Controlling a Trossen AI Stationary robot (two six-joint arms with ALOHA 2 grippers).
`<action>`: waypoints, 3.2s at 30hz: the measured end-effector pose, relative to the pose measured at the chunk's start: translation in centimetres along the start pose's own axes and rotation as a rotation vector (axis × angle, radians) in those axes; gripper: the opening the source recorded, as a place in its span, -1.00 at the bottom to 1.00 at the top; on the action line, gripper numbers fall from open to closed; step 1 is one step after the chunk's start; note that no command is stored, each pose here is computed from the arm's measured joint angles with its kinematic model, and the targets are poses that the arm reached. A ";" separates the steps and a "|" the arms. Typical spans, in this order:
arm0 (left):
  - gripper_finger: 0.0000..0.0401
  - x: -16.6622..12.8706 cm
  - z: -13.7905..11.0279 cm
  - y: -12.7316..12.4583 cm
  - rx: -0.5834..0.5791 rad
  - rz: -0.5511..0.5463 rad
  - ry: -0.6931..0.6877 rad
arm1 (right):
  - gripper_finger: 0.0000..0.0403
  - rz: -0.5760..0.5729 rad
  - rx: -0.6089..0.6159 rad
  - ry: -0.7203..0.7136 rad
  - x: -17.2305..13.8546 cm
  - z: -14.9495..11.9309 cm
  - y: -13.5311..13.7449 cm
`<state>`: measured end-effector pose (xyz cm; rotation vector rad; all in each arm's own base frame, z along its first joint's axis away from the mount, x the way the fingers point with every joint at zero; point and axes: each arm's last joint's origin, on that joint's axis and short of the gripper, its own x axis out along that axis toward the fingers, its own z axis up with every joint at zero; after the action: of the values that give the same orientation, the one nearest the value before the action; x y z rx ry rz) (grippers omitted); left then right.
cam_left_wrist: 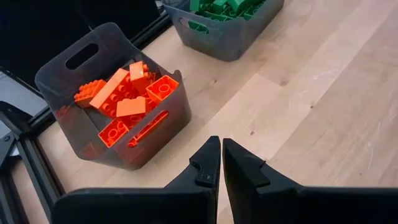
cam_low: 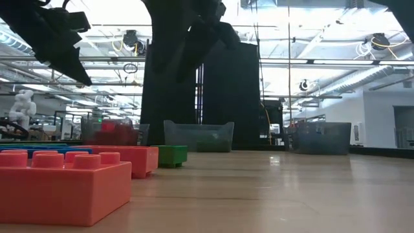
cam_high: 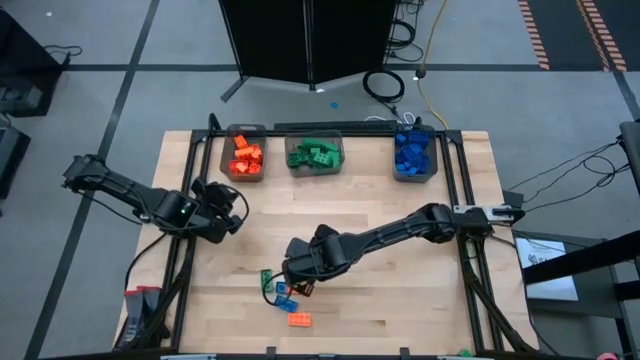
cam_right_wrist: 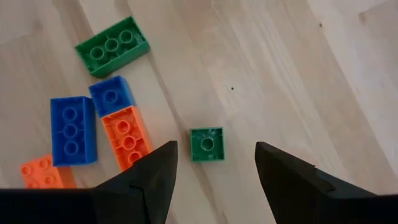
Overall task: Sort blocks
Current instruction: Put the green piece into the middle black bin
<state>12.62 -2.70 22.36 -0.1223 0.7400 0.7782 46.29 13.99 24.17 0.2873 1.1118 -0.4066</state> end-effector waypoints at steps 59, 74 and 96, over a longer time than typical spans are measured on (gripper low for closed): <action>-0.89 0.2 -0.1 -0.3 0.013 0.007 0.010 | 0.69 0.114 -0.112 0.155 5.9 0.5 -3.0; -0.89 0.2 0.0 -0.3 0.009 0.005 0.009 | 0.51 0.072 -0.041 0.179 9.7 -1.5 -4.2; -0.89 0.2 -0.1 -0.4 0.009 0.007 0.010 | -0.43 0.131 -0.028 0.100 7.3 1.7 -4.2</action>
<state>12.95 -2.84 22.10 -0.1160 0.7539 0.7820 48.55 8.31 18.12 0.3572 1.1880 -0.2622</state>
